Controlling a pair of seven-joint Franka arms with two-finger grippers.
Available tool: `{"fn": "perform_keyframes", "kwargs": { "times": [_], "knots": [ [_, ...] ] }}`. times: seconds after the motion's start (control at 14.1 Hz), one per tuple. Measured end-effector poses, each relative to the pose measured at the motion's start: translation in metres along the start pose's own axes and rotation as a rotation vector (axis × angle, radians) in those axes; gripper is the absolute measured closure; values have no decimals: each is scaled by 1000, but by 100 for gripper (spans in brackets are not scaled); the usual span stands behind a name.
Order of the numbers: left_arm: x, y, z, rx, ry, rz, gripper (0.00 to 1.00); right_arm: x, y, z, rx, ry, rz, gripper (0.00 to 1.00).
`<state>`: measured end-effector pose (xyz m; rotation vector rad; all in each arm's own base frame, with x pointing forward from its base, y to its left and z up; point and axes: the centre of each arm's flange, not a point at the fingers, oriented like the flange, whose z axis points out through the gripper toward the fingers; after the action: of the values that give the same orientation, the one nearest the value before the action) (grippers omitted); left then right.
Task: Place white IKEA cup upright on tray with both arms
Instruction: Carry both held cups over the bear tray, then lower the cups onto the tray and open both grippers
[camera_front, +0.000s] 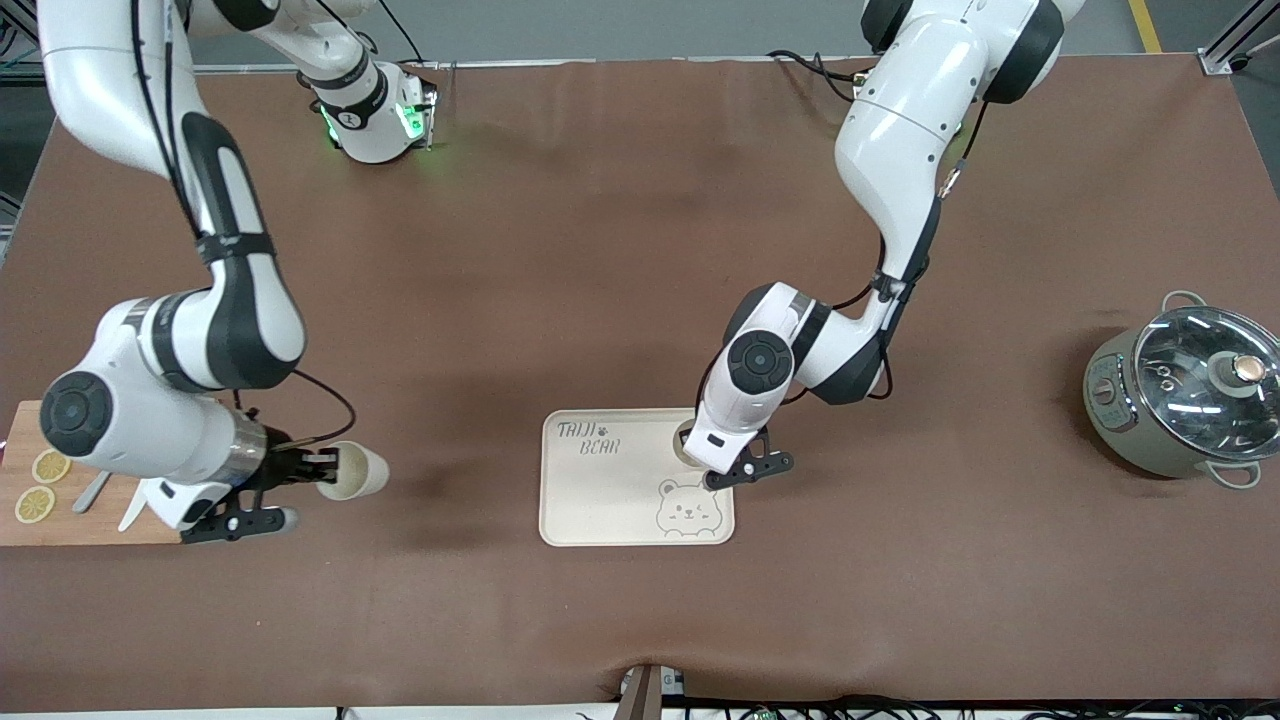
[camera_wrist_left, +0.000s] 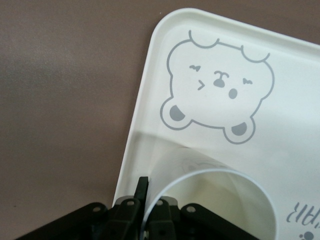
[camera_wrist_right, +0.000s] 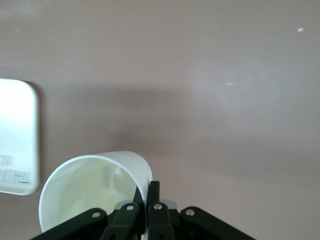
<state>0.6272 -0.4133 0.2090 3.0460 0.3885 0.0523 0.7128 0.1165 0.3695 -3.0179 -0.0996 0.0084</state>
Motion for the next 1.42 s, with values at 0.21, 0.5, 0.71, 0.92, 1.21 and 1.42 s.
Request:
{"fn": "perform_keyframes", "kwargs": {
  "times": [0.21,0.5,0.71,0.92,1.21,1.42],
  "knots": [
    [-2,1,3,2,-2,1,96,-11,-82,7,1,-9,117,96],
    [-1,2,1,1,2,1,63,-28,-169,21,14,29,222,96],
    [6,5,-15,-12,21,-2,31,-35,-203,40,22,46,252,96],
    [10,0,-48,26,-9,-9,2,-39,-229,70,35,75,276,96],
    [56,-39,-150,-17,48,-40,0,-44,-257,114,48,117,282,96],
    [97,-107,-210,-3,44,39,0,-43,-259,135,45,144,276,96]
  ]
}}
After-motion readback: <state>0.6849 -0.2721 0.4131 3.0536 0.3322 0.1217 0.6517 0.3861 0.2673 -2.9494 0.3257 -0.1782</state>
